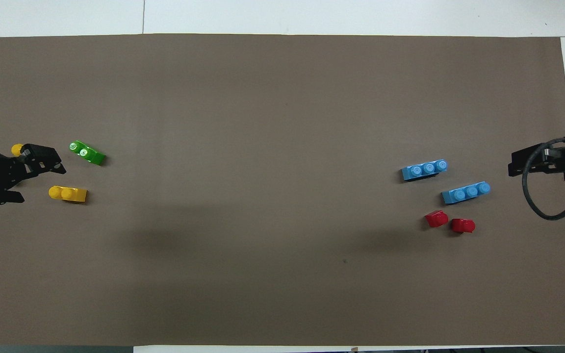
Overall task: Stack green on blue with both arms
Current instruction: 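Raise the left gripper toward the green brick while the right gripper lifts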
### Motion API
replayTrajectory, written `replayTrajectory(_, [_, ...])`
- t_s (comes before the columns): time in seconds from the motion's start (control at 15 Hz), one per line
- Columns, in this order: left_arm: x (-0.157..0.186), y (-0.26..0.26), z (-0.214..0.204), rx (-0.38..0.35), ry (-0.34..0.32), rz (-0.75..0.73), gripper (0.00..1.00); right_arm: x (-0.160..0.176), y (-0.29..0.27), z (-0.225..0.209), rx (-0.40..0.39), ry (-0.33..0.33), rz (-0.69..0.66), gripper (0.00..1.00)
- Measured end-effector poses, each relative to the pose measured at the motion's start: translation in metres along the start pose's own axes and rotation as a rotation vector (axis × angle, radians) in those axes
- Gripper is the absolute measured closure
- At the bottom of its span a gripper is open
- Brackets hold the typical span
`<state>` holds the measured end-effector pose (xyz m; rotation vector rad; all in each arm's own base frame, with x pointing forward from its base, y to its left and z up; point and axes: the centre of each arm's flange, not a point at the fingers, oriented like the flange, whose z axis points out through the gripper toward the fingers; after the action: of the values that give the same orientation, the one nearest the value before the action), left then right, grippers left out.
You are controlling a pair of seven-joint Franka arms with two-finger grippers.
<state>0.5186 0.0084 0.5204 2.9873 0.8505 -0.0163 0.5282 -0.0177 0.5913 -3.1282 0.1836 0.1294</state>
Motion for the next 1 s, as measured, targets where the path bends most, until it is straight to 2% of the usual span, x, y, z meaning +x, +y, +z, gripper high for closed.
replayTrajectory(0.2, [0.01,0.0,0.015,-0.012,0.022,-0.121,0.0,0.003,0.008,-0.002,0.003,0.025,0.033,0.0])
replayTrajectory(0.47, [0.029,0.003,0.04,-0.027,0.044,-0.304,0.0,0.011,0.01,0.002,0.014,0.058,0.241,0.0])
replayTrajectory(0.67, [0.04,0.007,0.059,-0.03,0.051,-0.345,0.0,0.03,0.007,0.023,0.038,0.069,0.318,0.0])
replayTrajectory(1.0, [0.06,0.004,0.089,-0.025,0.053,-0.376,0.0,0.053,-0.003,0.049,0.063,0.075,0.324,0.0])
